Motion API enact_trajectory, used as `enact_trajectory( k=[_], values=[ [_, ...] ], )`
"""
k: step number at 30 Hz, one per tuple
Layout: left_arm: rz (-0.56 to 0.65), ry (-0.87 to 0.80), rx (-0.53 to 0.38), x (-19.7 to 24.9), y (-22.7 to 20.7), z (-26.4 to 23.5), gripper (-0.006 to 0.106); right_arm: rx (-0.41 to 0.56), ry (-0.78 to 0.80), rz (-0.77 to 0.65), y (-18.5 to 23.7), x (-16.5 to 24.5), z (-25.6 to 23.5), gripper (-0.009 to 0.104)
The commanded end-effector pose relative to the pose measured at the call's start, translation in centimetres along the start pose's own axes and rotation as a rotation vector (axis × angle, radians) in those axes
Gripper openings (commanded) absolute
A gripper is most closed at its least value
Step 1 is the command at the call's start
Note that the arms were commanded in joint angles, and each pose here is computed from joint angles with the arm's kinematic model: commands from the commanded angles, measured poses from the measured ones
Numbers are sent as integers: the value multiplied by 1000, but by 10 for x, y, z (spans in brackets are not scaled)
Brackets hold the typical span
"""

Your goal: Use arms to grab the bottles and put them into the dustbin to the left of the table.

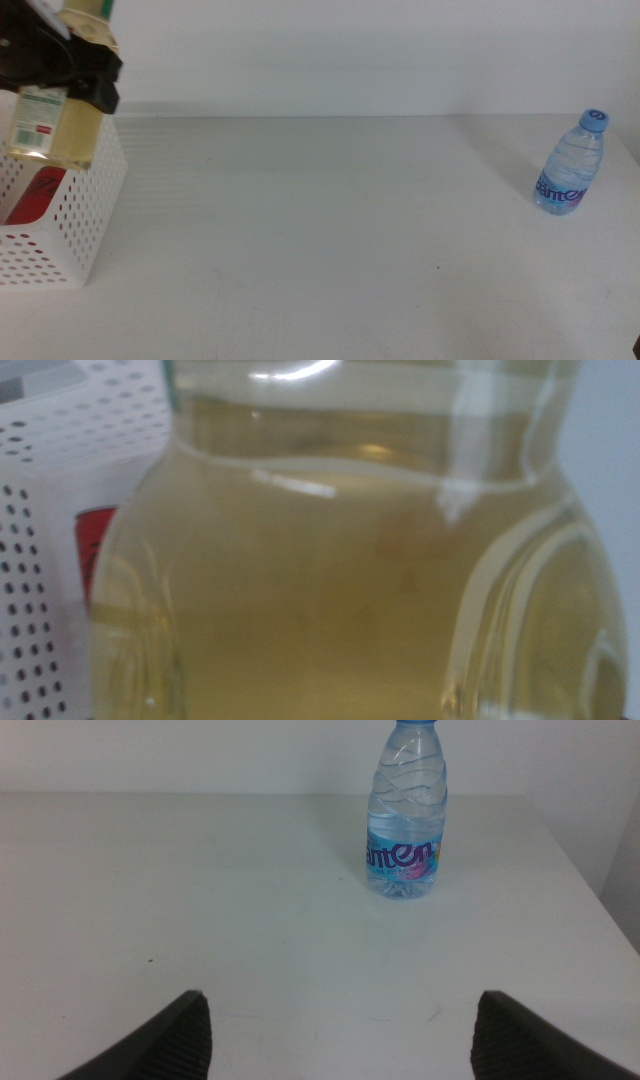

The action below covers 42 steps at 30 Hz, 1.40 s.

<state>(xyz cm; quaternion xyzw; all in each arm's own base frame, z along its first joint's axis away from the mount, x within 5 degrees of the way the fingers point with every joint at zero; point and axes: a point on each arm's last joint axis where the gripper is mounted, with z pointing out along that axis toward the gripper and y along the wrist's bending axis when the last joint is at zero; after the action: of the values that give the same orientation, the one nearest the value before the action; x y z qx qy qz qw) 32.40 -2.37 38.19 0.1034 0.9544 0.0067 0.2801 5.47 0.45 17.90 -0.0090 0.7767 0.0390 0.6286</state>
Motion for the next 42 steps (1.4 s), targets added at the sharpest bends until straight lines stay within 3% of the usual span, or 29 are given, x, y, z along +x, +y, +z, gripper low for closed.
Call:
enact_trajectory(
  k=[1,16,23,42],
  values=[
    [-17,-143,-15,-15,15,-30,27,6,-106,-22,0,-10,-3,68],
    [-132,-36,-102,-12,103,6,27,6,-106,-22,0,-10,-3,68],
    [-151,22,-39,-6,124,42,27,6,-106,-22,0,-10,-3,68],
    [-189,181,100,6,129,124,27,6,-106,-22,0,-10,-3,68]
  ],
)
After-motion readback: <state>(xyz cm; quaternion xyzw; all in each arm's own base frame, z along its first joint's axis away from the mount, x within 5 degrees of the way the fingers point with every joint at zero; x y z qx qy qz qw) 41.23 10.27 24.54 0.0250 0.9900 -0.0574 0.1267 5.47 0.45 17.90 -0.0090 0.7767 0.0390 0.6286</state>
